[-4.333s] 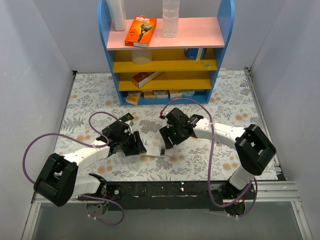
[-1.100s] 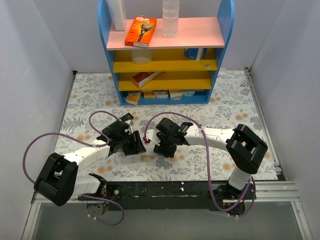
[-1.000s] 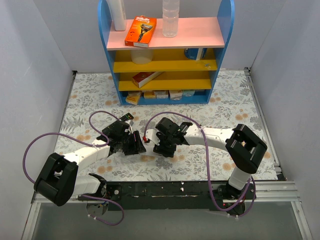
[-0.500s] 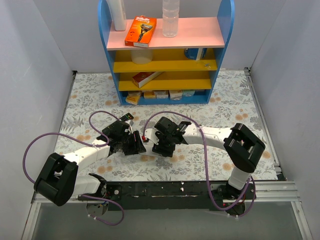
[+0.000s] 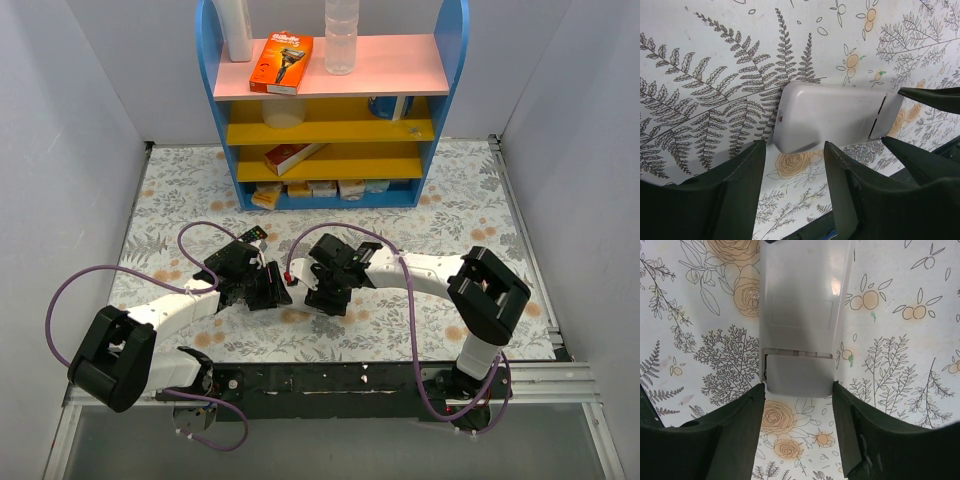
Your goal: Load the batteries into the remote control
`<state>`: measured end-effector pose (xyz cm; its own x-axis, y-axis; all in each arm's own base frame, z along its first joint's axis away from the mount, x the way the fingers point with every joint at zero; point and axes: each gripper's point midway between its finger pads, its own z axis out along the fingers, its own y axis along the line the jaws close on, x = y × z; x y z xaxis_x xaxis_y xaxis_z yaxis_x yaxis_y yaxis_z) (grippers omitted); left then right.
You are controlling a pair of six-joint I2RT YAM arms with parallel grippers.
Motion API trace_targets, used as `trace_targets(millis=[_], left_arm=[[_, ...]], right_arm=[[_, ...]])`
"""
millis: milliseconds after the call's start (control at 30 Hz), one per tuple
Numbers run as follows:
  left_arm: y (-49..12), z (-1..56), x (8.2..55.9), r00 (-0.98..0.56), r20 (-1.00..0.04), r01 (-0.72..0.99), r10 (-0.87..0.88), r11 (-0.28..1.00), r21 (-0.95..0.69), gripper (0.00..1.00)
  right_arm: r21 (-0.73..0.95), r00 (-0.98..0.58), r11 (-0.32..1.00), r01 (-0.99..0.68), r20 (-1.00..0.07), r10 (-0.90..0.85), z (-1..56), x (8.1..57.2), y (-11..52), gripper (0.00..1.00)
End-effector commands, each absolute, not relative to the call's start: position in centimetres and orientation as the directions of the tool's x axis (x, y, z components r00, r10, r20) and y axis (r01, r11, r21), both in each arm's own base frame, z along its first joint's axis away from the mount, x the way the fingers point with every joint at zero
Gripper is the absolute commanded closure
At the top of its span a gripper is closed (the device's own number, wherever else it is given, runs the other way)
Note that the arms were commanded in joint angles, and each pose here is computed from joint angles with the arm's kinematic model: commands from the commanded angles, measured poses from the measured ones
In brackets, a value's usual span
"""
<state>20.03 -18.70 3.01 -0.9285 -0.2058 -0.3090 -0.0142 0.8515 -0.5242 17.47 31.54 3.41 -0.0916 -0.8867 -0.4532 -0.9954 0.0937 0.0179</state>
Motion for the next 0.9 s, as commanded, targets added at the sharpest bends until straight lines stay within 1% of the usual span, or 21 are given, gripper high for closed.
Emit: trace_targets(millis=[0, 200, 367, 500, 667, 867], left_arm=[[-18.2, 3.1, 20.0, -0.926, -0.32, -0.015, -0.199, 0.869, -0.495, 0.5], [-18.1, 2.9, 19.9, -0.927, -0.318, -0.019, -0.2, 0.87, -0.493, 0.5], [-18.1, 3.0, 19.9, -0.926, -0.321, -0.016, -0.201, 0.868, -0.496, 0.5], [-18.1, 3.1, 19.9, -0.925, -0.323, -0.015, -0.201, 0.867, -0.498, 0.5], [-18.2, 3.1, 19.9, -0.925, -0.322, -0.014, -0.201, 0.867, -0.499, 0.5], [-18.2, 3.1, 19.9, -0.926, -0.321, -0.013, -0.199, 0.867, -0.498, 0.5]], right_arm=[[0.023, -0.089, 0.09, -0.996, -0.51, -0.856, 5.9, 17.5, 33.0, 0.36], [0.019, -0.104, 0.111, -0.994, -0.535, -0.839, 7.0, 17.6, 33.3, 0.33], [0.005, -0.126, 0.148, -0.989, -0.557, -0.821, 7.7, 18.0, 33.2, 0.33], [-0.007, -0.182, 0.234, -0.972, -0.606, -0.775, 8.8, 19.3, 33.2, 0.38], [0.04, -0.232, 0.269, -0.962, -0.641, -0.732, 9.3, 20.4, 33.2, 0.41], [0.021, -0.307, 0.372, -0.928, -0.607, -0.733, 7.8, 22.4, 32.0, 0.51]])
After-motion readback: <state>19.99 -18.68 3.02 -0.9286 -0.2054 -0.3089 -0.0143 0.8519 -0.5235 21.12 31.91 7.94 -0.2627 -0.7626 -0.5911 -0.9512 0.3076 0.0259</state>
